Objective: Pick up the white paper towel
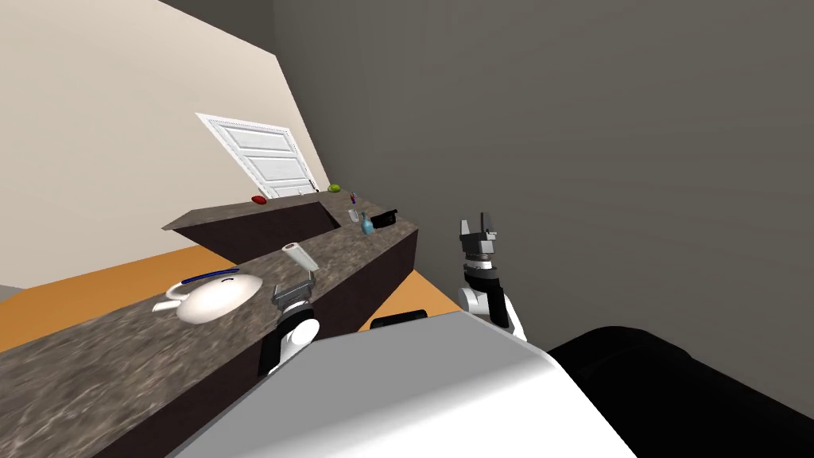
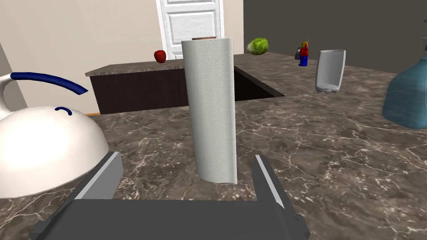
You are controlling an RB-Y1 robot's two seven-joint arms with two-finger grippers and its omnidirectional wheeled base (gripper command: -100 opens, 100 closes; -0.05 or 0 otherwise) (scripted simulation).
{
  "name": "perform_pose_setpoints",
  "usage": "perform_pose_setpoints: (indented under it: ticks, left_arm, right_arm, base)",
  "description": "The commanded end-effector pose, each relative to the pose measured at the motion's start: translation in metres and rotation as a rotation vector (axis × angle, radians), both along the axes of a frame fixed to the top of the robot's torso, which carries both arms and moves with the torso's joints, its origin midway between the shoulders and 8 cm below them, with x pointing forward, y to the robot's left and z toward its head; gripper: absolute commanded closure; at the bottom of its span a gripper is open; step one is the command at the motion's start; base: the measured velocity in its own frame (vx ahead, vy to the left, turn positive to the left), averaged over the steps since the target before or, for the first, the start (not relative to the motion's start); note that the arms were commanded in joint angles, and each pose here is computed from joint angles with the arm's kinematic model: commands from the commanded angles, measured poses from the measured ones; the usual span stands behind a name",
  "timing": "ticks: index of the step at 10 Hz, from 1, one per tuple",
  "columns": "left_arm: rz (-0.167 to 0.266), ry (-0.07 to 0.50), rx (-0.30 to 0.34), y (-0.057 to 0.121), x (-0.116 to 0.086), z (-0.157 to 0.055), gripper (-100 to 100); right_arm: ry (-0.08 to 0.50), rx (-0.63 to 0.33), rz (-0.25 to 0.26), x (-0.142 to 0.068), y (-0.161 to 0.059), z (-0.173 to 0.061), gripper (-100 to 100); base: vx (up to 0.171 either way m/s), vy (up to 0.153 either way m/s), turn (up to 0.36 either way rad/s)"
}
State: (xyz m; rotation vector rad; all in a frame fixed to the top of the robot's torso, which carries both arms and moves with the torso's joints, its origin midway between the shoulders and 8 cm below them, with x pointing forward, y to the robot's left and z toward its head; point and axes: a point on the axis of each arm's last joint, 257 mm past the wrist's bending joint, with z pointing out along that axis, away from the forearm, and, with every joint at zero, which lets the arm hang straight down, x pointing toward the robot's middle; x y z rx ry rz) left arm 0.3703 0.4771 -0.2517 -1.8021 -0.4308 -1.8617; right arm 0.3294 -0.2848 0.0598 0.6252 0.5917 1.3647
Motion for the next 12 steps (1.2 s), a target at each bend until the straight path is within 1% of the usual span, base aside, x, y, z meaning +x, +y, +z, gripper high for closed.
perform_pose_setpoints:
  ticks: [1,3,4,6,7,8,9,10,11,12]
  left_arm:
    - [0.025,-0.001,-0.044,0.011,-0.001,-0.009,-100]
    - [0.054,-0.006,-0.086,0.022,-0.003,-0.018,-100]
    - [0.076,-0.012,-0.116,0.030,-0.004,-0.024,-100]
    - [0.093,-0.022,-0.134,0.037,-0.005,-0.025,-100]
    - [0.086,-0.019,-0.128,0.034,-0.005,-0.024,-100]
    - [0.087,-0.020,-0.129,0.034,-0.005,-0.024,0]
    - [0.067,-0.023,-0.138,0.031,0.013,-0.027,-100]
    - [0.049,-0.032,-0.139,0.029,0.025,-0.024,-100]
    - [0.050,-0.021,-0.147,0.028,0.029,-0.031,-100]
    - [0.034,-0.027,-0.148,0.027,0.043,-0.030,-100]
  right_arm:
    - [0.000,0.000,0.000,0.000,0.000,0.000,0]
    - [0.000,0.000,0.000,0.000,0.000,0.000,0]
    - [0.000,0.000,0.000,0.000,0.000,0.000,0]
    - [0.000,0.000,0.000,0.000,0.000,0.000,0]
    - [0.000,0.000,0.000,0.000,0.000,0.000,0]
    - [0.000,0.000,0.000,0.000,0.000,0.000,0]
    - [0.000,0.000,0.000,0.000,0.000,0.000,0]
    - [0.000,0.000,0.000,0.000,0.000,0.000,0]
    - [0.000,0.000,0.000,0.000,0.000,0.000,0]
    - [0.000,0.000,0.000,0.000,0.000,0.000,0]
  base:
    - [0.125,0.024,-0.094]
    - [0.132,0.031,-0.097]
    - [0.150,0.065,-0.094]
    - [0.166,0.117,-0.056]
    - [0.037,0.022,-0.009]
    - [0.000,0.000,0.000]
    - [-0.023,-0.010,0.066]
    - [-0.053,-0.025,0.113]
    - [-0.048,-0.022,0.041]
    - [-0.046,-0.024,0.064]
